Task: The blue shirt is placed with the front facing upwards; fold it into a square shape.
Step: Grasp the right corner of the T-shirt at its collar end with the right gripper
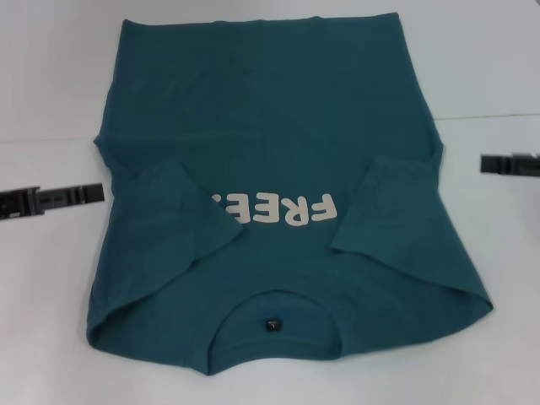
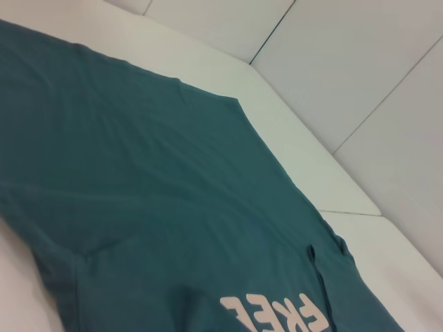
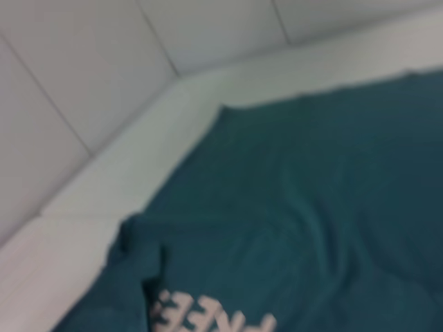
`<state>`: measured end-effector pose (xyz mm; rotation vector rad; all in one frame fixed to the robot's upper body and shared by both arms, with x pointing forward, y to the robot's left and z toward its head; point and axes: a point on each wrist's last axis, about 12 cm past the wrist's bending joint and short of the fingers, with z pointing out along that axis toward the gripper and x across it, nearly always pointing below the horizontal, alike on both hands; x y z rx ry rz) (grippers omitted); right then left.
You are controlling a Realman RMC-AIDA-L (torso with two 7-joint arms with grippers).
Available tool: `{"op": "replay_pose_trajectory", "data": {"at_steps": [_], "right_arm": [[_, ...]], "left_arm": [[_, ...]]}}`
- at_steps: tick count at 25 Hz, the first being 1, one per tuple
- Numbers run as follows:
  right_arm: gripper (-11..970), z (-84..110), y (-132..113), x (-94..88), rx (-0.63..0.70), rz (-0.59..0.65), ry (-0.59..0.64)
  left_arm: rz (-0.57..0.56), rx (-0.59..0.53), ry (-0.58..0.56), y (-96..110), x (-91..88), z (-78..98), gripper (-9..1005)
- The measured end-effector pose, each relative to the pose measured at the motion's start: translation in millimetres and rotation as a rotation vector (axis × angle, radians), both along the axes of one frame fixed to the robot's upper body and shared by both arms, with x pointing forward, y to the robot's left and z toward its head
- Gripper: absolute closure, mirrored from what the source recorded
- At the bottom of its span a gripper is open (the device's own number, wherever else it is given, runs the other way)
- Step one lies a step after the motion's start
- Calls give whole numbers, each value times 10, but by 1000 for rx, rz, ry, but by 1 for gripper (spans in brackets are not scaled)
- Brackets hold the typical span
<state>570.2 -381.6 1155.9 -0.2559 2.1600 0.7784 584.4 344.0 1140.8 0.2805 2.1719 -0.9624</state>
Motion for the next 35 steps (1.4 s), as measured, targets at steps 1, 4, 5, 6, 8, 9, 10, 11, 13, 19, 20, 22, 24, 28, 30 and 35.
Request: {"op": "replay_pose_trajectory", "data": {"at_steps": [1,4,5,6,8,9,10,11,13,19,20,22,24,28,30,35], "right_arm": [[27,26,-27,-12,-7,-10,34],[30,67,-127,-52,-18,-56,140],[31,68,-152,-68,-16,-67,171],[32,62,-167,-89,-13,-73,200],[34,45,-195,-133,-1,-85,238],[35,29,-209,-158,7,-92,255],[36,6,-224,-185,16,-100,273],[37,-16,-239,-213,23,-106,290],[39,-54,-263,-262,32,-115,319],[45,-135,-335,-379,44,-141,400],[46,-136,-341,-389,53,-143,408],[48,-143,-341,-405,72,-141,425],[50,-152,-336,-406,88,-139,441],[55,-210,-321,-396,114,-140,468],[57,-247,-313,-388,117,-143,479],[62,-377,-295,-376,136,-161,508]], "left_arm": [[2,0,1,8,-18,-16,82],[7,-3,4,20,-46,-43,82],[7,-6,5,16,-50,-51,82],[6,-8,6,6,-54,-57,82],[2,-15,5,-28,-58,-66,82],[1,-16,3,-41,-55,-66,82],[0,-18,2,-57,-49,-66,82],[1,-19,-1,-69,-40,-65,82],[3,-18,-5,-76,-26,-57,83],[31,-8,-19,-56,14,-44,83],[36,-7,-21,-51,18,-44,83],[42,-4,-23,-46,25,-43,83],[43,-3,-25,-46,30,-39,83],[48,0,-30,-43,41,-32,83],[50,1,-31,-42,44,-31,83],[61,5,-34,-34,54,-35,84]]}}
